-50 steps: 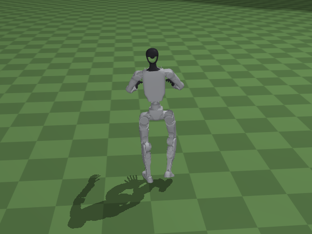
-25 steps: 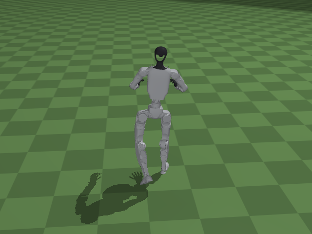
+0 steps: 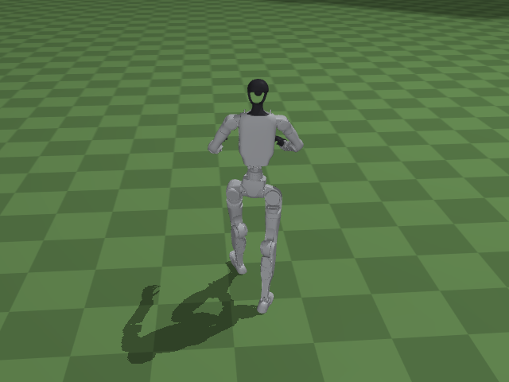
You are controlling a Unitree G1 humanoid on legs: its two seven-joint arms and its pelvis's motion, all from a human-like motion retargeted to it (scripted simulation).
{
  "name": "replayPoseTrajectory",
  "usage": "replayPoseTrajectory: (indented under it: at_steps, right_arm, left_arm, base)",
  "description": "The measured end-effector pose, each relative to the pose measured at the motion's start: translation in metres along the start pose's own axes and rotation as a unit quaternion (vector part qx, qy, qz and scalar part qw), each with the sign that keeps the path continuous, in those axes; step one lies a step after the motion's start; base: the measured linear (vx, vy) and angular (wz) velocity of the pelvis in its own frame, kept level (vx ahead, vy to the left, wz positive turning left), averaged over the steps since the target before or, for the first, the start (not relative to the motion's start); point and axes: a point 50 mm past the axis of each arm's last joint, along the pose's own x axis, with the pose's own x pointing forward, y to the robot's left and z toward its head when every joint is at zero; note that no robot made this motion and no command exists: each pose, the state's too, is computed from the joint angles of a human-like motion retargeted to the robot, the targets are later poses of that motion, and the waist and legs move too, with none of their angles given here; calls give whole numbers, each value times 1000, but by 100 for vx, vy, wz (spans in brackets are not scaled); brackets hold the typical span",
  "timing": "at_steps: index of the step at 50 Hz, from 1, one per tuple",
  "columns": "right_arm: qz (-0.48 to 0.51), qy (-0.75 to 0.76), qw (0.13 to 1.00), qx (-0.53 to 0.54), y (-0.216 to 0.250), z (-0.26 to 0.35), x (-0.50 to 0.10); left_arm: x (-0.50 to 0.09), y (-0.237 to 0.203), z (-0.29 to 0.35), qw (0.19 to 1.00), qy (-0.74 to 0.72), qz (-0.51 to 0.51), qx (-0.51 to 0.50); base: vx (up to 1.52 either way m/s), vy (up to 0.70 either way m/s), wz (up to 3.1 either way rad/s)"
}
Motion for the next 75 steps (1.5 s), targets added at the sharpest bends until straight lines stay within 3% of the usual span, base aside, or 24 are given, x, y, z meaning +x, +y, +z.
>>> replayPoseTrajectory:
  at_steps: [15, 32, 48, 75]
  right_arm:
    - [23, -2, 999, 37, 27, 11, 0]
    - [-25, 11, 1000, -8, -17, -6, 1]
    - [-8, 38, 999, -16, -16, -22, -18]
    - [-40, -6, 999, -5, -10, 11, 23]
  left_arm:
    - [-8, 3, -19, 995, -2, -57, 84]
    - [39, 14, 41, 996, -88, 14, 31]
    - [7, -13, 19, 998, -47, -38, 19]
    - [2, 24, -3, 998, -32, -1, 46]
  base:
    - [71, 17, 5]
    - [57, 2, 84]
    - [70, -21, 13]
    - [58, -3, -69]
